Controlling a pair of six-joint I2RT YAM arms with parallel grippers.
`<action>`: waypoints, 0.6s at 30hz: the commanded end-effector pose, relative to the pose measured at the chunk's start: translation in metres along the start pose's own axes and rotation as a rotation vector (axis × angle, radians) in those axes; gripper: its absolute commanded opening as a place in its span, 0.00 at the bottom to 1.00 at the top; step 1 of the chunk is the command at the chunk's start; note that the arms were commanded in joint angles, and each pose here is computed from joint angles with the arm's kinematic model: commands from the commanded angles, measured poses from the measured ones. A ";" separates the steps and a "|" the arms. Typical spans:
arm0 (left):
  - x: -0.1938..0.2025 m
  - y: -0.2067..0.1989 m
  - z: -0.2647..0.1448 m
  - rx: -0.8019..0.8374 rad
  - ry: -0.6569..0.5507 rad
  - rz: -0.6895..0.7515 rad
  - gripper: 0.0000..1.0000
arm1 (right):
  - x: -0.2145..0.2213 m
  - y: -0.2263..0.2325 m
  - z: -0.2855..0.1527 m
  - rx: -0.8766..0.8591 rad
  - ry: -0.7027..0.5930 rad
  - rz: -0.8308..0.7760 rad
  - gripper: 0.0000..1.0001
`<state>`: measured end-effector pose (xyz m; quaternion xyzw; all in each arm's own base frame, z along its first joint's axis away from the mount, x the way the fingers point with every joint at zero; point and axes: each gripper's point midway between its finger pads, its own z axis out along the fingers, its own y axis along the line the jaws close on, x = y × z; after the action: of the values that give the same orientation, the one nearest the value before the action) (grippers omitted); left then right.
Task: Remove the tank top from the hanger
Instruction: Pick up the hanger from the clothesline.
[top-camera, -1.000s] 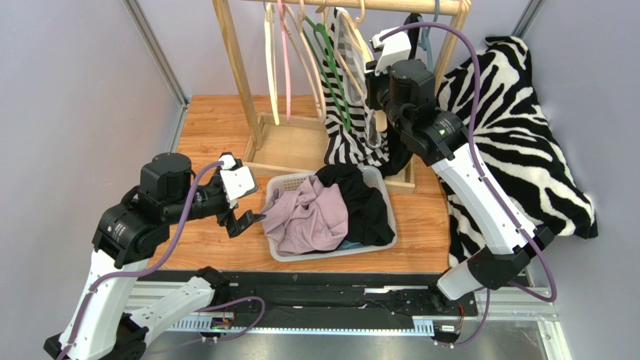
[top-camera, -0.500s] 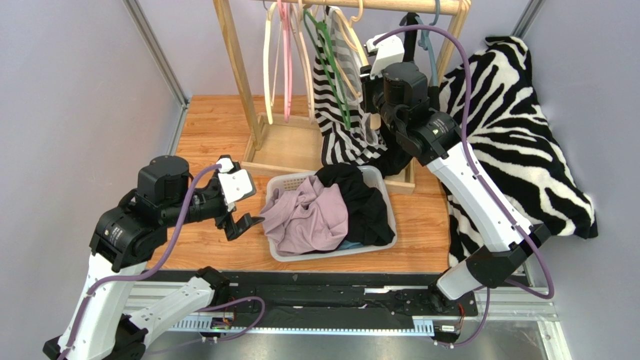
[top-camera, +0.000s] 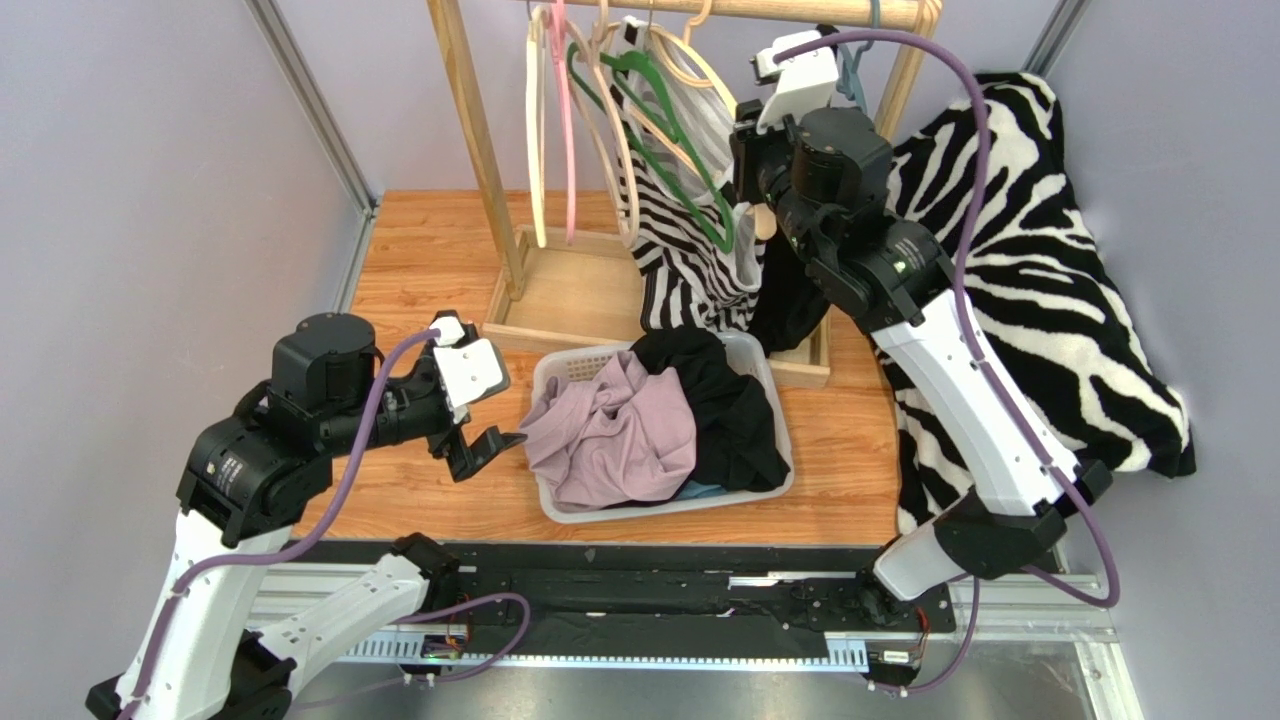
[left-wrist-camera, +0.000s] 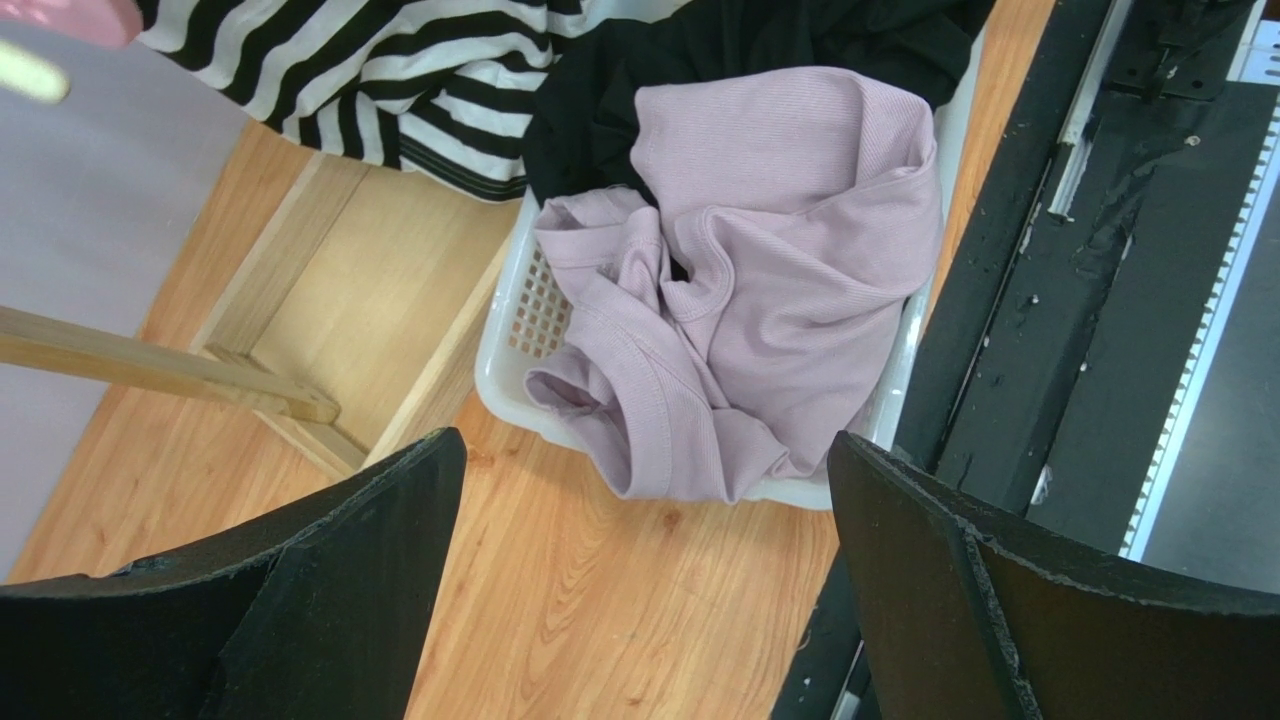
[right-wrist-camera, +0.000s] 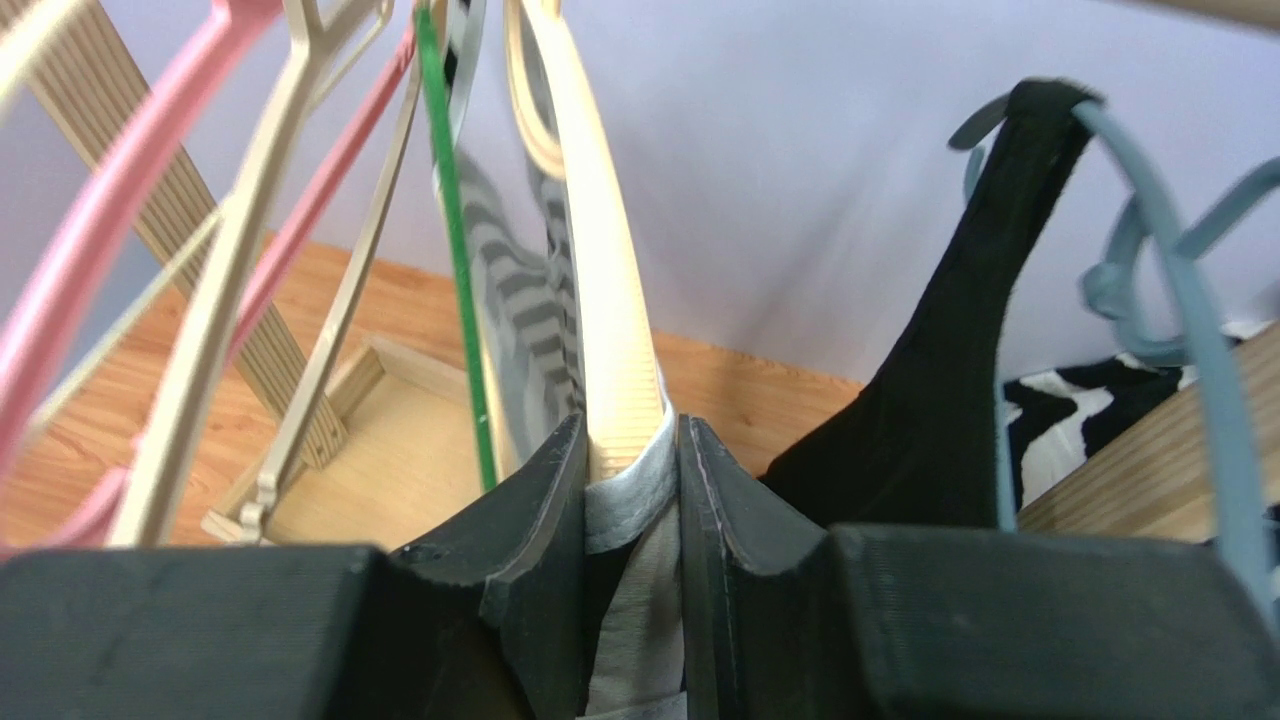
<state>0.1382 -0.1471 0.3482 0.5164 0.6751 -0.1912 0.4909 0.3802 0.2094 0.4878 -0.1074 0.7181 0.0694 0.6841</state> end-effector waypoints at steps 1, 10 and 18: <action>-0.002 0.004 -0.001 -0.025 -0.014 0.008 0.99 | -0.081 -0.034 -0.050 0.064 -0.274 0.139 0.00; -0.001 0.005 -0.002 -0.035 -0.018 0.008 0.99 | -0.049 -0.055 -0.074 0.119 -0.227 0.075 0.00; -0.003 0.005 -0.004 -0.040 -0.020 0.004 0.99 | -0.046 -0.053 -0.076 0.095 -0.219 0.002 0.00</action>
<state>0.1382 -0.1437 0.3445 0.5132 0.6791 -0.1845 0.4912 0.3220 0.1418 0.5217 -0.0639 0.6637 0.0470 0.7438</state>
